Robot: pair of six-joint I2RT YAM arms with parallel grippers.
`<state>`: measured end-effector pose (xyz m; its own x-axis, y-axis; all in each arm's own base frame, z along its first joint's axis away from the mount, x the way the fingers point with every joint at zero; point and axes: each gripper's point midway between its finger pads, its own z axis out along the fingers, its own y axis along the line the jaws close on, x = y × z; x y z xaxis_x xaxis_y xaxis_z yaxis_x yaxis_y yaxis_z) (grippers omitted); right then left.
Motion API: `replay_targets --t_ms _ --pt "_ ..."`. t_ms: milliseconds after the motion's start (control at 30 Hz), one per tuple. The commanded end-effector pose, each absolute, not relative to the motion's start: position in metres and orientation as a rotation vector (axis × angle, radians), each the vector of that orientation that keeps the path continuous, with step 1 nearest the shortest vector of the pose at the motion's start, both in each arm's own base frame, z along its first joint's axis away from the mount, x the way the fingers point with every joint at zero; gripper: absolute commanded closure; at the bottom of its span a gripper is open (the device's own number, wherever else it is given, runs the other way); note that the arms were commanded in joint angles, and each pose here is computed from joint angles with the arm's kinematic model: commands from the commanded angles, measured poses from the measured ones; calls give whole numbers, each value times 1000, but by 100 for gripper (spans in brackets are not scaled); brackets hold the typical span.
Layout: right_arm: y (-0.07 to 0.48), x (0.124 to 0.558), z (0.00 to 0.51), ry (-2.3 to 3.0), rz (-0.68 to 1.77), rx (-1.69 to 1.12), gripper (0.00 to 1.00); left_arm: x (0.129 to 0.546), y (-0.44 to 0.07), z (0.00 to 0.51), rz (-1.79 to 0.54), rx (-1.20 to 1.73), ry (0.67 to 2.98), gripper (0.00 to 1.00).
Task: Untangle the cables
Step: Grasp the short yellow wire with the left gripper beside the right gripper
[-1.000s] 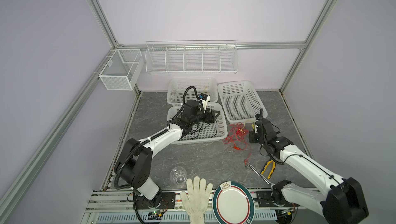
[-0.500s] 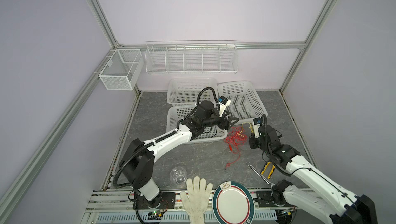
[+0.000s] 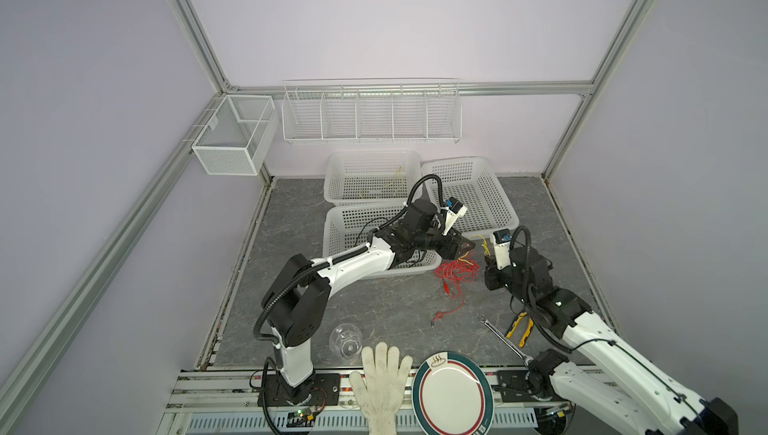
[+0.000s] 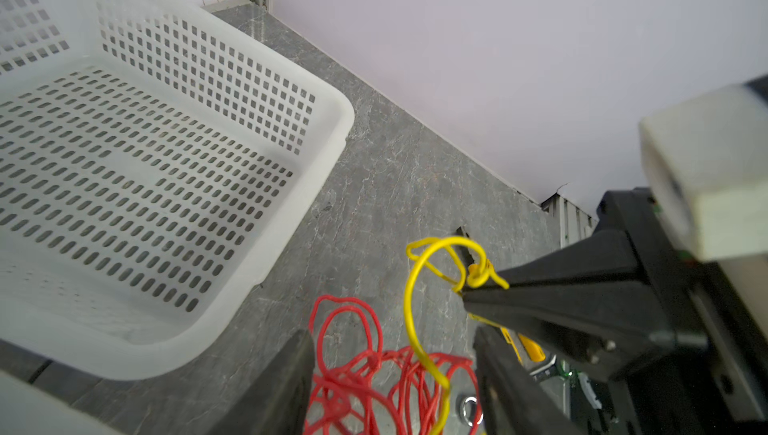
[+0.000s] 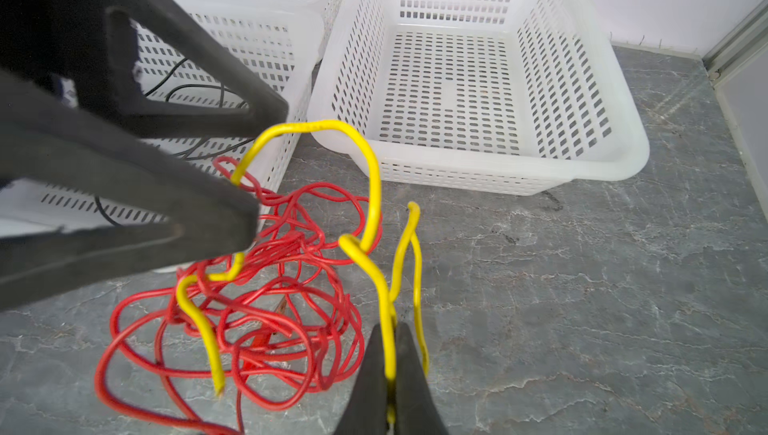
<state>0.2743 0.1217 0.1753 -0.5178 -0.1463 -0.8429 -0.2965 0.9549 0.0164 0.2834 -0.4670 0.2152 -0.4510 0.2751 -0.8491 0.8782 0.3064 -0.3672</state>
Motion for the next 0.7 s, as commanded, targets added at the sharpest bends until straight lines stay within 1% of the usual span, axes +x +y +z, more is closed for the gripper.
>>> replay_targets --t_ms 0,133,300,367,467,533,600,667 --pt "133 276 183 2068 250 -342 93 282 -480 231 -1200 1025 1868 48" --pt "136 277 178 2085 258 -354 93 282 -486 233 -1227 1020 1862 64" --pt "138 279 179 2076 277 -339 94 282 -489 227 -1235 1016 1878 92" --pt "137 279 182 2067 275 -328 93 282 -489 224 -1241 1017 1888 100" --pt "131 281 183 2069 248 -297 93 281 -489 223 -1241 1016 1896 100" --pt "126 282 182 2080 220 -271 91 280 -489 223 -1243 1012 1894 100" --pt "122 282 181 2096 198 -249 84 282 -488 225 -1243 996 1890 100" --pt "119 282 180 2111 187 -222 73 285 -486 227 -1232 963 1891 100"
